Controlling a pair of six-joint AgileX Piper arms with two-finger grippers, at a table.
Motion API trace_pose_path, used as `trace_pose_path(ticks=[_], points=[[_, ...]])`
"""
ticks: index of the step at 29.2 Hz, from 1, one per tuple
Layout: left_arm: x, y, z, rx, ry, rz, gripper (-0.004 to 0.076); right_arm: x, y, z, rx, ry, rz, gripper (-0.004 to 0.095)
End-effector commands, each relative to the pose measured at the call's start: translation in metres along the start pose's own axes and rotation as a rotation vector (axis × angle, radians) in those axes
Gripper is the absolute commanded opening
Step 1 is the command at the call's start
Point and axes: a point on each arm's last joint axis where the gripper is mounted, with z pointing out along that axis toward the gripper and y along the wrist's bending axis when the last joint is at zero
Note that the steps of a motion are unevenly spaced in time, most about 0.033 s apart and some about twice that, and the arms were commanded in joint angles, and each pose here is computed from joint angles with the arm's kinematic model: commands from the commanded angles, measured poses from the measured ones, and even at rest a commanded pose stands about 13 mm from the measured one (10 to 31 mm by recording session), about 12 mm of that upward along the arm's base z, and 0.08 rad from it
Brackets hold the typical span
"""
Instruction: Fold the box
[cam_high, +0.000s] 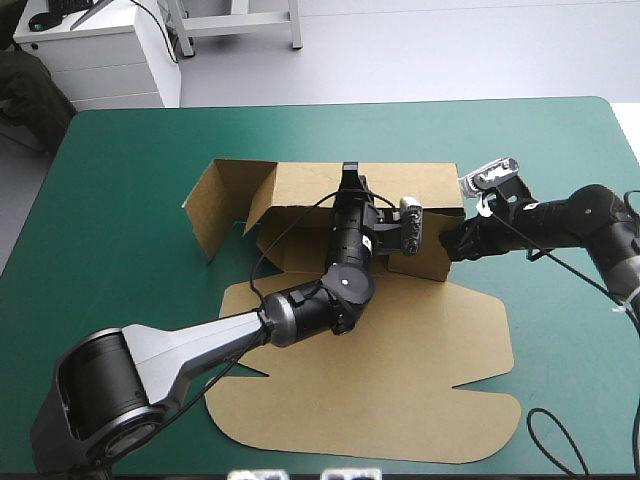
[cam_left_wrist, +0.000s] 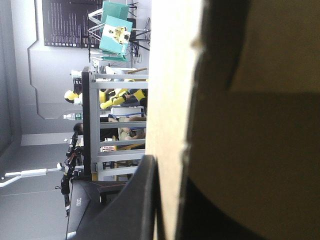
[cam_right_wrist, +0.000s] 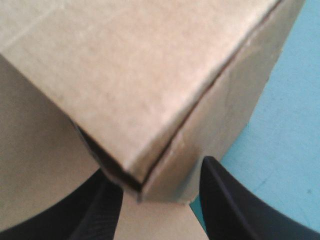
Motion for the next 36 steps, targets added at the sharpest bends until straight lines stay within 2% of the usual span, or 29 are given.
trace_pose_path(ticks=[1, 4, 7, 12, 24, 26, 28, 33, 36], points=[[-0.003, 0.013, -0.008, -0.002, -0.031, -0.072, -0.0008, -0.019, -0.002, -0.004, 0.002, -0.149, 0.037, 0.0441], [-0.003, 0.014, -0.008, -0.003, -0.031, -0.070, -0.0008, -0.020, -0.009, 0.003, 0.034, -0.162, 0.058, 0.0416], [-0.003, 0.014, -0.008, -0.003, -0.033, -0.070, -0.0008, -0.021, -0.016, 0.009, 0.062, -0.180, 0.083, 0.0315], [-0.003, 0.014, -0.008, -0.003, -0.033, -0.070, -0.0008, -0.022, -0.019, 0.014, 0.058, -0.198, 0.124, -0.0004], [-0.003, 0.014, -0.008, -0.004, -0.030, -0.074, 0.0003, -0.021, -0.019, 0.015, 0.049, -0.188, 0.138, 0.0000], [-0.003, 0.013, -0.008, -0.001, -0.036, -0.074, 0.0035, -0.020, -0.019, 0.016, 0.051, -0.183, 0.136, 0.0000], [-0.003, 0.014, -0.008, -0.004, -0.037, -0.071, 0.0109, -0.020, -0.020, 0.016, 0.058, -0.180, 0.153, 0.0000], [-0.003, 0.014, -0.008, -0.010, -0.040, -0.065, 0.0366, -0.019, -0.024, 0.015, 0.107, -0.172, 0.178, 0.0001], [-0.004, 0.016, -0.008, -0.035, -0.048, -0.039, 0.0398, -0.019, -0.026, 0.016, 0.123, -0.177, 0.186, 0.0001]])
